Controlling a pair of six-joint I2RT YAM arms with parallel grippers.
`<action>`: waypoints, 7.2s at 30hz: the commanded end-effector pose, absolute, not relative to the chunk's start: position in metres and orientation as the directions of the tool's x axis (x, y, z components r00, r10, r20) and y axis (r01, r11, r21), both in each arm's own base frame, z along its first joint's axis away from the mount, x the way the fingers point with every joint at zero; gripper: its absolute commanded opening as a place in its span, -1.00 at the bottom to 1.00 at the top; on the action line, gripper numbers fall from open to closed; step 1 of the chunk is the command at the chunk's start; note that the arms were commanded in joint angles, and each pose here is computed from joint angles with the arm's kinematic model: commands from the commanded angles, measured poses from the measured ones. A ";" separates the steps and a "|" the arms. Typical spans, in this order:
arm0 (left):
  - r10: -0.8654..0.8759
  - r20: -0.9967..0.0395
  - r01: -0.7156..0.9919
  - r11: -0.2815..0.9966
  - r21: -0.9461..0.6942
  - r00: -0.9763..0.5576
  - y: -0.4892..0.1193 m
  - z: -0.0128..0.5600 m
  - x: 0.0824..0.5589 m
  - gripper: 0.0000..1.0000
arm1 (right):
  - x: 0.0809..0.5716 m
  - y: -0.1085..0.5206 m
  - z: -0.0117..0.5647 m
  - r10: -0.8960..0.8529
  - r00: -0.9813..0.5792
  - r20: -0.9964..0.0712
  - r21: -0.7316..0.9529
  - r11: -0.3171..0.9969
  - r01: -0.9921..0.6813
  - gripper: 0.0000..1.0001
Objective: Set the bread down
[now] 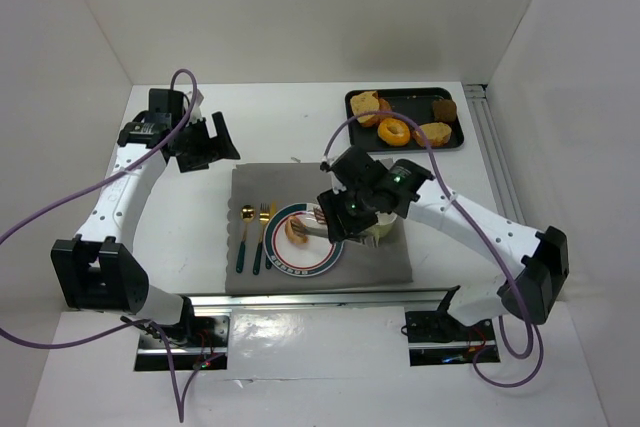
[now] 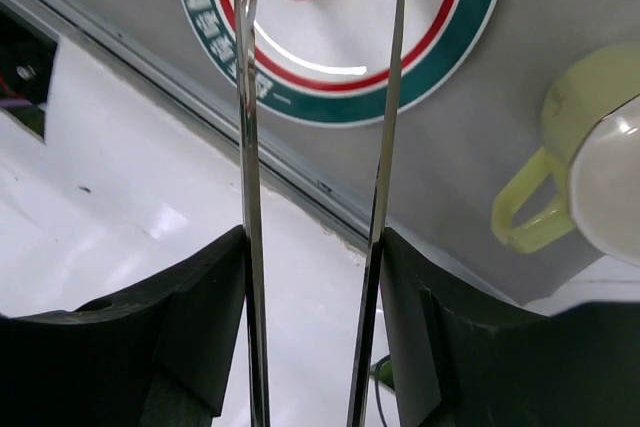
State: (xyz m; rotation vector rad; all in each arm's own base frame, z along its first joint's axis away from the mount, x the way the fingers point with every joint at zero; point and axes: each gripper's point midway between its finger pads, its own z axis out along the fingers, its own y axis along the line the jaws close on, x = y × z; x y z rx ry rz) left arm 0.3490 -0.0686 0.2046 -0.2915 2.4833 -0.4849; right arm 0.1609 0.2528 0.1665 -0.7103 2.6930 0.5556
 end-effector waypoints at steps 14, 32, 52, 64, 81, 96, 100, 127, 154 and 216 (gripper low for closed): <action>-0.322 -0.517 -0.090 0.902 -0.423 -0.793 -0.069 0.206 0.356 0.99 | 0.380 0.182 0.273 0.126 -0.649 -0.751 0.251 0.962 -0.104 0.15; -0.314 -0.485 -0.107 0.907 -0.406 -0.816 -0.068 0.192 0.363 0.99 | 0.481 0.061 0.200 0.230 -0.714 -0.661 0.144 0.973 0.181 0.18; -0.319 -0.482 -0.095 0.896 -0.433 -0.816 -0.073 0.198 0.371 0.99 | 0.455 0.036 0.152 0.258 -0.798 -0.544 0.302 0.948 0.100 -0.01; -0.319 -0.490 -0.091 0.896 -0.434 -0.811 -0.073 0.201 0.370 0.99 | 0.461 0.028 0.137 0.321 -0.800 -0.506 0.354 0.924 0.147 -0.10; -0.309 -0.521 -0.055 0.893 -0.447 -0.796 -0.076 0.218 0.368 0.99 | 0.367 0.130 0.264 0.055 -0.717 -0.695 0.351 0.896 -0.272 -0.34; -0.316 -0.513 -0.055 0.886 -0.460 -0.798 -0.078 0.218 0.359 0.99 | 0.218 0.192 0.191 -0.316 -0.841 -0.439 0.211 0.874 -0.438 -0.34; -0.316 -0.513 -0.055 0.886 -0.460 -0.798 -0.078 0.218 0.359 0.99 | 0.202 0.195 0.185 -0.363 -0.842 -0.399 0.204 0.860 -0.468 -0.34; -0.315 -0.504 -0.054 0.883 -0.466 -0.804 -0.079 0.215 0.357 0.99 | 0.376 0.116 0.255 0.092 -0.705 -0.703 0.135 0.991 -0.005 0.17; -0.311 -0.488 -0.087 0.900 -0.428 -0.815 -0.072 0.205 0.378 0.99 | 0.503 0.095 0.135 0.125 -0.788 -0.603 0.114 0.991 0.070 0.06; -0.313 -0.575 -0.075 0.914 -0.399 -0.756 -0.058 0.242 0.370 0.99 | 0.154 0.212 0.228 -0.411 -0.792 -0.452 0.272 0.782 -0.561 -0.64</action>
